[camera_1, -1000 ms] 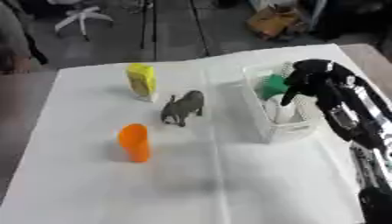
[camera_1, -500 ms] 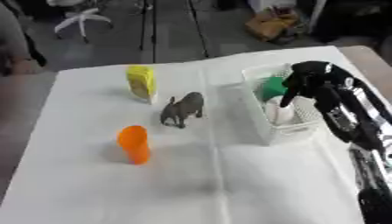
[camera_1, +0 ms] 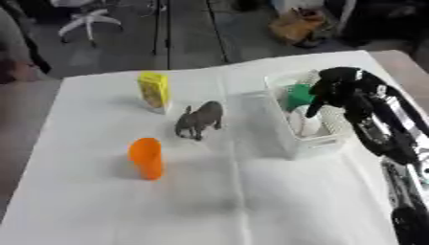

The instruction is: Pick up objects on the table and place them in the box.

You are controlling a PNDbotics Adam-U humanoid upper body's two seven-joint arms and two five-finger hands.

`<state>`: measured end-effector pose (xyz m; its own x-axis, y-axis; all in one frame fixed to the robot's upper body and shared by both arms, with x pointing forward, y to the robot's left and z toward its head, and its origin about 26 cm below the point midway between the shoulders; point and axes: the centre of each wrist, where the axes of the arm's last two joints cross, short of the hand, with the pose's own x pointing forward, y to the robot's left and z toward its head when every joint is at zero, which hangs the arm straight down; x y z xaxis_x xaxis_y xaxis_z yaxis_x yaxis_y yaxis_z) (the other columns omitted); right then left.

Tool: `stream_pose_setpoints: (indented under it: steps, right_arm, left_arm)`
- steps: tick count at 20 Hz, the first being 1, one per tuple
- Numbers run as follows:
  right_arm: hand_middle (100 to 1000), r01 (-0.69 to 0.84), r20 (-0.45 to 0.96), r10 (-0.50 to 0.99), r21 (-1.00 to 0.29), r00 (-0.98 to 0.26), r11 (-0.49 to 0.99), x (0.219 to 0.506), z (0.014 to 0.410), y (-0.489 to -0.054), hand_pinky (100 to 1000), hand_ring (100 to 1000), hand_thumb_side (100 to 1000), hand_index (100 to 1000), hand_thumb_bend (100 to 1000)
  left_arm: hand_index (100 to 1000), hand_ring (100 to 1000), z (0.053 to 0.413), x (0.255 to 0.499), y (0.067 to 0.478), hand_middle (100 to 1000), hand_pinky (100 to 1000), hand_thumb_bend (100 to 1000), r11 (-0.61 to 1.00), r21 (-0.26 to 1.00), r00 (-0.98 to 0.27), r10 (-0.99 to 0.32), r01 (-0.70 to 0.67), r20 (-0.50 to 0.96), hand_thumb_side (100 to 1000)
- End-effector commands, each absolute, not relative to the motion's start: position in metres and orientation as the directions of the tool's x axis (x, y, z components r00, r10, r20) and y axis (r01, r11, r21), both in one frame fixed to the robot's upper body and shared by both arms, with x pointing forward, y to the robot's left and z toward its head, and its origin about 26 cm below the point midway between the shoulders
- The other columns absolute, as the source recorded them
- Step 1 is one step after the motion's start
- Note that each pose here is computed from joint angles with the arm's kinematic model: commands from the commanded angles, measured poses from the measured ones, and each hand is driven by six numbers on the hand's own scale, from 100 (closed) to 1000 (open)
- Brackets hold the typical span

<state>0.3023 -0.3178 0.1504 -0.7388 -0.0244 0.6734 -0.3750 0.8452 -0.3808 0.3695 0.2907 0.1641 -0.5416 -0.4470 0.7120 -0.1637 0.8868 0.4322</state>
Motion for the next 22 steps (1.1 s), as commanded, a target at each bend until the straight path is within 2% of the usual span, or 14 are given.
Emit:
stream_pose_setpoints:
  steps: [1, 10, 13, 17, 22]
  right_arm:
    - [630, -0.365, 0.653, -0.008, -0.413, -0.757, 0.834, 0.301, 0.161, -0.320, 508, 530, 619, 826, 288]
    - [630, -0.368, 0.655, -0.010, -0.412, -0.755, 0.834, 0.301, 0.160, -0.320, 509, 531, 619, 827, 288]
    - [630, -0.369, 0.655, -0.010, -0.413, -0.756, 0.832, 0.301, 0.161, -0.320, 509, 531, 620, 827, 288]
    - [630, -0.381, 0.654, -0.018, -0.419, -0.756, 0.824, 0.302, 0.162, -0.317, 509, 530, 619, 827, 290]
    - [630, -0.385, 0.654, -0.023, -0.415, -0.756, 0.824, 0.302, 0.162, -0.317, 509, 531, 617, 827, 292]
  left_arm:
    - [811, 663, 0.177, 0.368, 0.296, 719, 583, 851, 0.868, 0.462, -0.561, -0.477, -0.180, 0.677, 733]
    - [811, 659, 0.178, 0.368, 0.296, 710, 583, 854, 0.864, 0.475, -0.563, -0.480, -0.168, 0.673, 732]
    - [821, 671, 0.182, 0.369, 0.292, 703, 608, 887, 0.844, 0.514, -0.575, -0.499, -0.153, 0.648, 712]
    - [823, 684, 0.207, 0.374, 0.282, 708, 637, 984, 0.731, 0.672, -0.657, -0.566, -0.120, 0.498, 648]
    - [813, 669, 0.207, 0.382, 0.259, 689, 643, 1000, 0.551, 0.834, -0.700, -0.609, -0.037, 0.372, 620]
